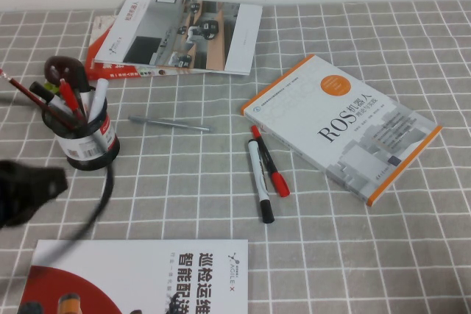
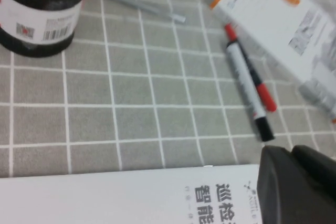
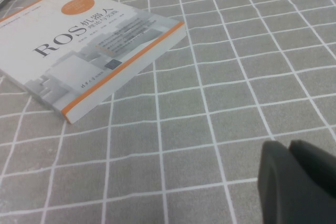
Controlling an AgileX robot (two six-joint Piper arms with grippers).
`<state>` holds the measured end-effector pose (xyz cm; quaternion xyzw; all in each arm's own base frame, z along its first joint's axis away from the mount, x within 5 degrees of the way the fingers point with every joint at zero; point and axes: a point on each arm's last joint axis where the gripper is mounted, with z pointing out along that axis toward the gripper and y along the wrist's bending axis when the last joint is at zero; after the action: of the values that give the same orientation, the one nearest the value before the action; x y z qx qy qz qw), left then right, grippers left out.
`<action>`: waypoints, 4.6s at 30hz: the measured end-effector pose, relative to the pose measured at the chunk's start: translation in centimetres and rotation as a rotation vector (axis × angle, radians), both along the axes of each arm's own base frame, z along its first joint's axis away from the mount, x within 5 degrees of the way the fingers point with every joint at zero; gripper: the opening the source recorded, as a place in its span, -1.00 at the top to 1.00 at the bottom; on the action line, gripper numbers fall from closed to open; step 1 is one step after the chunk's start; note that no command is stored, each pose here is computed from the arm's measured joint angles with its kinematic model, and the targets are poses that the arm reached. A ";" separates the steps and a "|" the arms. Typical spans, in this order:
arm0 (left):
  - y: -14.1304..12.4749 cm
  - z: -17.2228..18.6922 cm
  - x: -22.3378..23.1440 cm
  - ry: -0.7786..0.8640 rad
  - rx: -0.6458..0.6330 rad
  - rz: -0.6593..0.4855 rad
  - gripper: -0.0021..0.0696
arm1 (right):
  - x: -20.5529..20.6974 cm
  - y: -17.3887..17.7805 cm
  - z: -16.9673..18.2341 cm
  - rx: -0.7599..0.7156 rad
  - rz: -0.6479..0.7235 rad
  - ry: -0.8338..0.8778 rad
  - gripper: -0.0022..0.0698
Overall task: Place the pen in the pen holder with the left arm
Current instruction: Pick up the pen on the table, then place the pen onto the pen holder
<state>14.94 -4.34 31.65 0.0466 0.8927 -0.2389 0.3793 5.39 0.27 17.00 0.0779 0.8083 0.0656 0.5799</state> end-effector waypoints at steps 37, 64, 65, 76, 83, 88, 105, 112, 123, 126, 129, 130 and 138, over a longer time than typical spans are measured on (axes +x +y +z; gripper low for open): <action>-24.2 -5.4 16.6 0.329 0.461 -0.460 0.75 | 0.0 0.0 0.0 0.000 0.000 0.000 0.98; -24.7 -12.0 18.7 0.529 0.481 -0.130 -0.15 | 0.0 0.0 0.0 0.000 0.000 0.000 0.98; -24.7 -12.1 18.7 0.530 0.482 -0.130 -0.15 | 0.0 0.0 0.0 0.000 0.000 0.000 0.98; -25.3 -13.5 19.8 0.533 0.489 -0.125 -0.15 | 0.0 0.0 0.0 0.000 0.000 0.000 0.98; -25.5 -13.9 20.3 0.548 0.507 -0.125 -0.12 | 0.0 0.0 0.0 0.000 0.000 0.000 0.98; -25.4 -14.0 20.3 0.545 0.540 -0.156 0.09 | 0.0 0.0 0.0 0.000 0.000 0.000 0.98; -24.2 -11.0 19.7 0.458 0.648 -0.282 0.64 | 0.0 0.0 0.0 0.000 0.000 0.000 0.98; -20.4 -1.4 16.3 0.083 0.577 -0.245 0.64 | 0.0 0.0 0.0 0.000 0.000 0.000 0.98; -10.8 2.3 7.5 -0.340 0.454 -0.076 0.64 | 0.0 0.0 0.0 0.000 0.000 0.000 0.98; -8.5 2.3 6.1 -0.423 0.369 -0.003 0.64 | 0.0 0.0 0.0 0.000 0.000 0.000 0.98; -6.2 2.0 5.8 -0.461 0.342 0.084 0.64 | 0.0 0.0 0.0 0.000 0.000 0.000 0.98; -5.5 1.9 5.7 -0.469 0.332 0.117 0.64 | 0.0 0.0 0.0 0.000 0.000 0.000 0.98; -3.6 0.5 6.4 -0.440 0.328 0.093 0.64 | 0.0 0.0 0.0 0.000 0.000 0.000 0.98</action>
<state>21.32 -7.92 32.11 0.1169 0.8168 -0.0578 0.5620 5.39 0.27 17.00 0.0779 0.8083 0.0656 0.5799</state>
